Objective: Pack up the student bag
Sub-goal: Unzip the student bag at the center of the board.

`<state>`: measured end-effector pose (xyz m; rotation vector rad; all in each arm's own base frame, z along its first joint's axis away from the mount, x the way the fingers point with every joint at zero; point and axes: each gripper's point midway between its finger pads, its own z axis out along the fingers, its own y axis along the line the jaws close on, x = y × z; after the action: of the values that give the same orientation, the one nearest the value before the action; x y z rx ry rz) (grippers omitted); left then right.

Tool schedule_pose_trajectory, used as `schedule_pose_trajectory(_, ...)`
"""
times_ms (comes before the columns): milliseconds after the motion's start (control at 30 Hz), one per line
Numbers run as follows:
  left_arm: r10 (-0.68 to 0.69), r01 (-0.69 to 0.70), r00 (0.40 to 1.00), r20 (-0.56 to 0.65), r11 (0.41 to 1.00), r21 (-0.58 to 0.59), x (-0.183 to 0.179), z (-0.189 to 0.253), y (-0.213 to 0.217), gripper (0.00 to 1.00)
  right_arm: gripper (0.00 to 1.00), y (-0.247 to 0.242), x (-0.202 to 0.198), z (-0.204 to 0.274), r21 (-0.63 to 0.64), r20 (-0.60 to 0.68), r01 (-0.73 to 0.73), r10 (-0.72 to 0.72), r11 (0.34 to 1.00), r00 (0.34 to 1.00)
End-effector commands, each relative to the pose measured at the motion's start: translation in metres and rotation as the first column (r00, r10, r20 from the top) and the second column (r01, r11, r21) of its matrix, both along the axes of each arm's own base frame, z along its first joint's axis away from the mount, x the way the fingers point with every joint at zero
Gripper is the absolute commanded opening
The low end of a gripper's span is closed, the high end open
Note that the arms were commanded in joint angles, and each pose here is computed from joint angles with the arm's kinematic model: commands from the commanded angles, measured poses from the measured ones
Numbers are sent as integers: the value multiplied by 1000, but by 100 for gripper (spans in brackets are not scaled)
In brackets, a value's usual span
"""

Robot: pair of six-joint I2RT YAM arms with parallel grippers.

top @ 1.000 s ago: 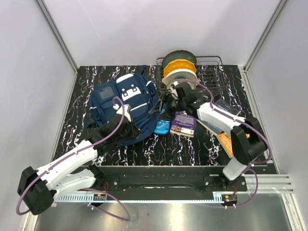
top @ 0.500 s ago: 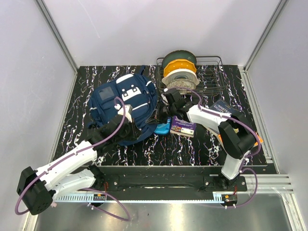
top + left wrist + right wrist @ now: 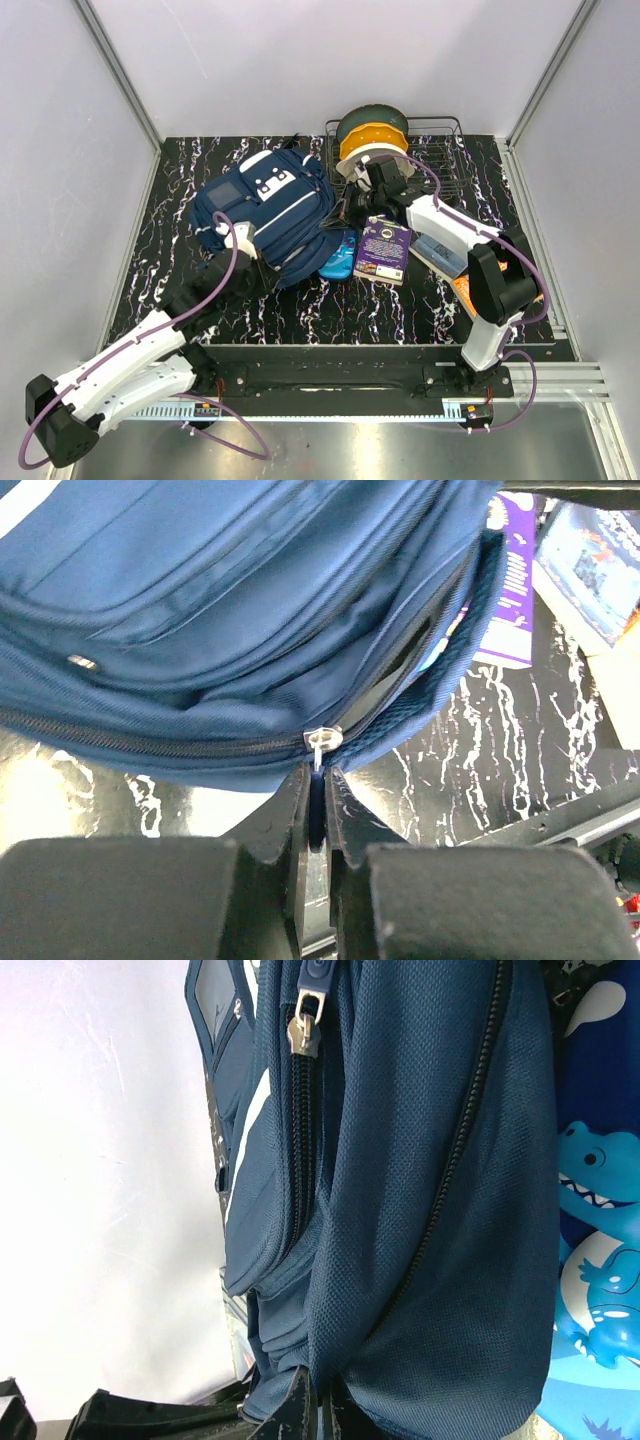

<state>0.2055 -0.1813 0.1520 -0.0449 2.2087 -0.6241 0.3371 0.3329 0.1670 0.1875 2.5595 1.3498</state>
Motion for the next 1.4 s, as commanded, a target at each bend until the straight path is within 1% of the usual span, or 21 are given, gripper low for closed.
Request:
schedule_pose_trajectory(0, 143, -134, 986, -85, 985, 106, -14, -25, 36, 0, 0, -21, 43, 41, 3, 190, 97, -96, 995, 977)
schedule_pose_trajectory(167, 287, -248, 943, -167, 944, 219, -19, -52, 64, 0, 0, -28, 45, 66, 46, 222, 104, -112, 993, 969)
schedule_pose_trajectory(300, 349, -297, 920, -176, 917, 268, -12, -63, 80, 0, 0, -31, 39, 84, 75, 247, 89, -105, 993, 963)
schedule_pose_trajectory(333, 379, -327, 909, -172, 906, 270, -6, -63, 87, 0, 0, -33, 37, 84, 75, 244, 86, -102, 993, 964)
schedule_pose_trajectory(367, 378, -321, 910, -174, 904, 283, -5, -65, 91, 0, 0, -34, 33, 90, 78, 255, 82, -99, 994, 962)
schedule_pose_trajectory(400, 415, -358, 893, -175, 890, 284, 0, -66, 100, 0, 0, -35, 32, 89, 77, 252, 82, -99, 994, 963)
schedule_pose_trajectory(467, 410, -358, 894, -182, 896, 261, 8, -65, 103, 0, 0, -37, 25, 91, 80, 253, 70, -88, 994, 963)
schedule_pose_trajectory(533, 458, -416, 872, -170, 879, 234, 22, -64, 116, 0, 0, -38, 20, 86, 74, 246, 69, -86, 995, 965)
schedule_pose_trajectory(567, 452, -404, 872, -191, 882, 243, 24, -70, 117, 0, 0, -40, 18, 90, 76, 257, 72, -89, 995, 962)
schedule_pose_trajectory(633, 483, -430, 851, -205, 866, 253, 33, -76, 127, 0, 0, -41, 13, 89, 76, 255, 60, -78, 995, 964)
schedule_pose_trajectory(800, 523, -461, 830, -194, 839, 288, 53, -75, 143, 0, 0, -44, 7, 95, 77, 270, 43, -63, 996, 961)
schedule_pose_trajectory(833, 521, -460, 831, -196, 841, 283, 58, -76, 143, 0, 0, -43, 6, 95, 78, 270, 41, -60, 996, 961)
schedule_pose_trajectory(933, 433, -392, 882, -186, 893, 221, 67, -63, 127, 0, 0, -41, 4, 94, 87, 261, 27, -49, 996, 964)
schedule_pose_trajectory(1000, 359, -329, 916, -179, 928, 175, 65, -56, 115, 2, 0, -41, 4, 89, 92, 248, 30, -52, 995, 967)
schedule_pose_trajectory(1033, 338, -318, 930, -145, 937, 144, 63, -46, 112, 29, 0, -41, 4, 88, 96, 248, 32, -55, 995, 967)
schedule_pose_trajectory(1100, 292, -283, 950, -106, 954, 97, 56, -32, 105, 39, 0, -40, 5, 82, 101, 235, 38, -61, 994, 970)
schedule_pose_trajectory(1133, 271, -268, 961, -59, 962, 56, 50, -13, 102, 54, 0, -39, 4, 78, 105, 226, 35, -58, 994, 972)
schedule_pose_trajectory(1200, 281, -281, 959, -14, 959, 29, 44, 6, 105, 73, 0, -37, 5, 71, 120, 206, 37, -61, 992, 977)
schedule_pose_trajectory(1267, 253, -254, 966, 52, 967, 8, 35, 30, 104, 86, 0, -33, 7, 65, 140, 191, 38, -64, 989, 979)
schedule_pose_trajectory(1333, 209, -208, 971, 115, 978, -19, 32, 50, 99, 94, 0, -31, 6, 53, 138, 163, 34, -57, 990, 985)
schedule_pose_trajectory(1367, 142, -139, 980, 139, 990, -29, 29, 57, 90, 99, 0, -30, 6, 51, 139, 159, 33, -55, 990, 986)
